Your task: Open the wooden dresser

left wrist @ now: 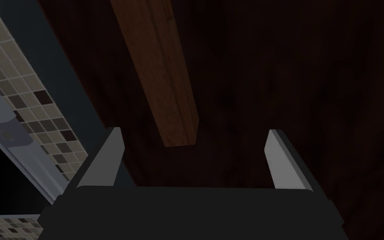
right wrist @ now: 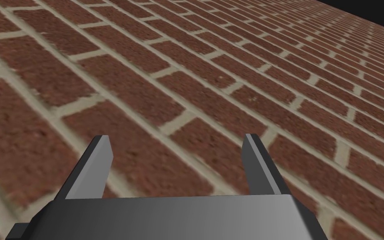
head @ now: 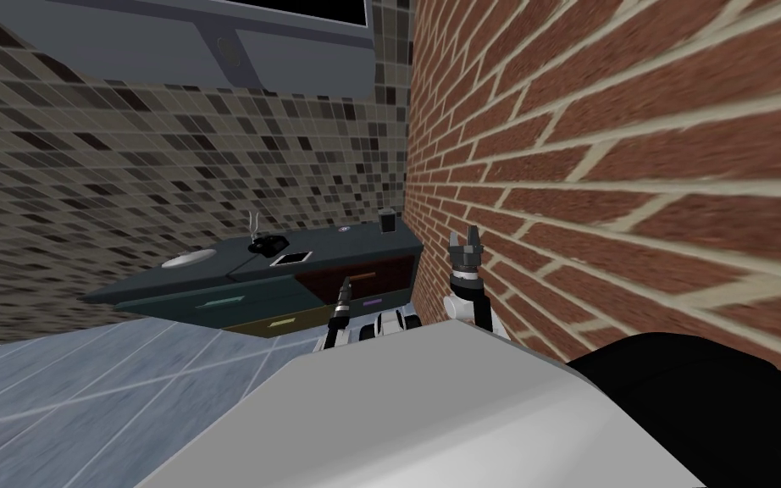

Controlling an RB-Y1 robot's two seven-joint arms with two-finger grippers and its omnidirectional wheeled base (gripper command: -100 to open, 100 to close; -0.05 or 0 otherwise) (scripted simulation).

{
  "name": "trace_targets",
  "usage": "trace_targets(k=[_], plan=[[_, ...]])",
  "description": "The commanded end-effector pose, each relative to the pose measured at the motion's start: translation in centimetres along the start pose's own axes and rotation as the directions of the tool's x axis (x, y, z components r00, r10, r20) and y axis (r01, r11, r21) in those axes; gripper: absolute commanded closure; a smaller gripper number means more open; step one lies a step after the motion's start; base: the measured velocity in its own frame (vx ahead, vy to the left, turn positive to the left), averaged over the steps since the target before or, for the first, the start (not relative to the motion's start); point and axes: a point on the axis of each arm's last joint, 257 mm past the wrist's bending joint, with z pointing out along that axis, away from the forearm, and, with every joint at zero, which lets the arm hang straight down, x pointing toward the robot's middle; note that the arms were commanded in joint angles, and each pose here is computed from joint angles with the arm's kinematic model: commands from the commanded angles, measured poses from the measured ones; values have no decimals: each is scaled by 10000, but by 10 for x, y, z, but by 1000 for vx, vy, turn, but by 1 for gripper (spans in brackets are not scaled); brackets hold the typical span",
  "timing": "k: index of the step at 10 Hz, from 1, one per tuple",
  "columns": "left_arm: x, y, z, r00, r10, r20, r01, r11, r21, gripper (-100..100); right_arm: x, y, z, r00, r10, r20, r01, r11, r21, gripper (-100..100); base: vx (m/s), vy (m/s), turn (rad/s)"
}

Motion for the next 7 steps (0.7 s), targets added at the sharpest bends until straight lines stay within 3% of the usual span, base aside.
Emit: trace_targets(k=[1,5,7], plan=[[0,0,0,10000,-2,-1,2,10000,-15,100,0,0,0,10000,2,2,-2,10000,2,0,0,0,0],[2,-6,-3,10000,-26,-55,26,10000,41,100,4,5,5,9999,115,-76,-117,9997,-203,0,-132,-10,46],[2,-7,-4,10000,-33,-68,33,10000,54,100,5,8,9,9996,273,-19,-273,9990,-363,0,-139,21,-58]])
